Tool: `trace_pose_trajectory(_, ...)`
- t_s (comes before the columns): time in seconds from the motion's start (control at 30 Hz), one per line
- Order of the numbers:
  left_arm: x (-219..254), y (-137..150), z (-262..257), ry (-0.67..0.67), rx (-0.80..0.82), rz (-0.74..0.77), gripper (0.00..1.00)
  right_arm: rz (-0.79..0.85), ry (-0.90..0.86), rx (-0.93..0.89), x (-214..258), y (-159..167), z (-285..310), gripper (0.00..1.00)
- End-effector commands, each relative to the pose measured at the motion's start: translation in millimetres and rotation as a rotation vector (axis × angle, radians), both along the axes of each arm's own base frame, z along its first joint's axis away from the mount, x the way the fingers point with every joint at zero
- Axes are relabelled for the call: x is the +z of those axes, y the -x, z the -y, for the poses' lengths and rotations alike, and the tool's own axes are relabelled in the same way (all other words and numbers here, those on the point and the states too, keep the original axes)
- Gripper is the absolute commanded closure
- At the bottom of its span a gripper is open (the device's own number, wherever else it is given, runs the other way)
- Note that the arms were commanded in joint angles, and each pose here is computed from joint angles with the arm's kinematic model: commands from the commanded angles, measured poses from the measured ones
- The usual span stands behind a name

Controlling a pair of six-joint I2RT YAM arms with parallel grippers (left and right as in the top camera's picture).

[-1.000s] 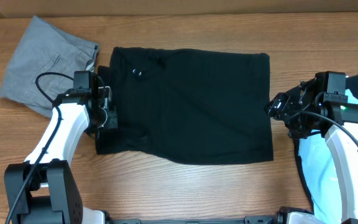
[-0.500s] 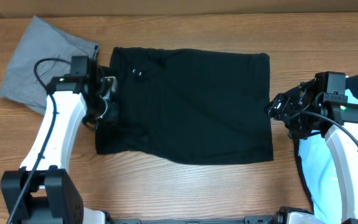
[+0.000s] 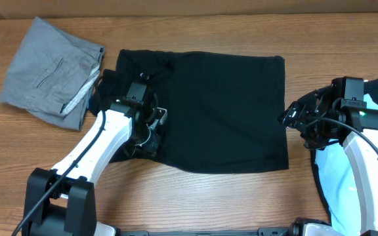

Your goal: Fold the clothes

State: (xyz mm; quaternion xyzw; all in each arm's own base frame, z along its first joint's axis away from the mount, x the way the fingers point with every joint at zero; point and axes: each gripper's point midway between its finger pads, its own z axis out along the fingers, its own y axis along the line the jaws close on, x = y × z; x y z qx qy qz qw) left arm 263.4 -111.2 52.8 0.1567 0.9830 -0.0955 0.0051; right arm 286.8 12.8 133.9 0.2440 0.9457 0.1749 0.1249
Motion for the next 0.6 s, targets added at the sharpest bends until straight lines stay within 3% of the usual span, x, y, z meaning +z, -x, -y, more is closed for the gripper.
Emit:
trace_pose_trajectory(0.0,-1,-7,-6,-0.040,0.029,0.042,0.64,0.034,0.019,0.010,8,-5,3,0.14)
trace_pose_trajectory(0.57,-11,-10,-5,-0.040,0.003,0.040,0.64,0.038,0.024,0.024,8,-5,3,0.14)
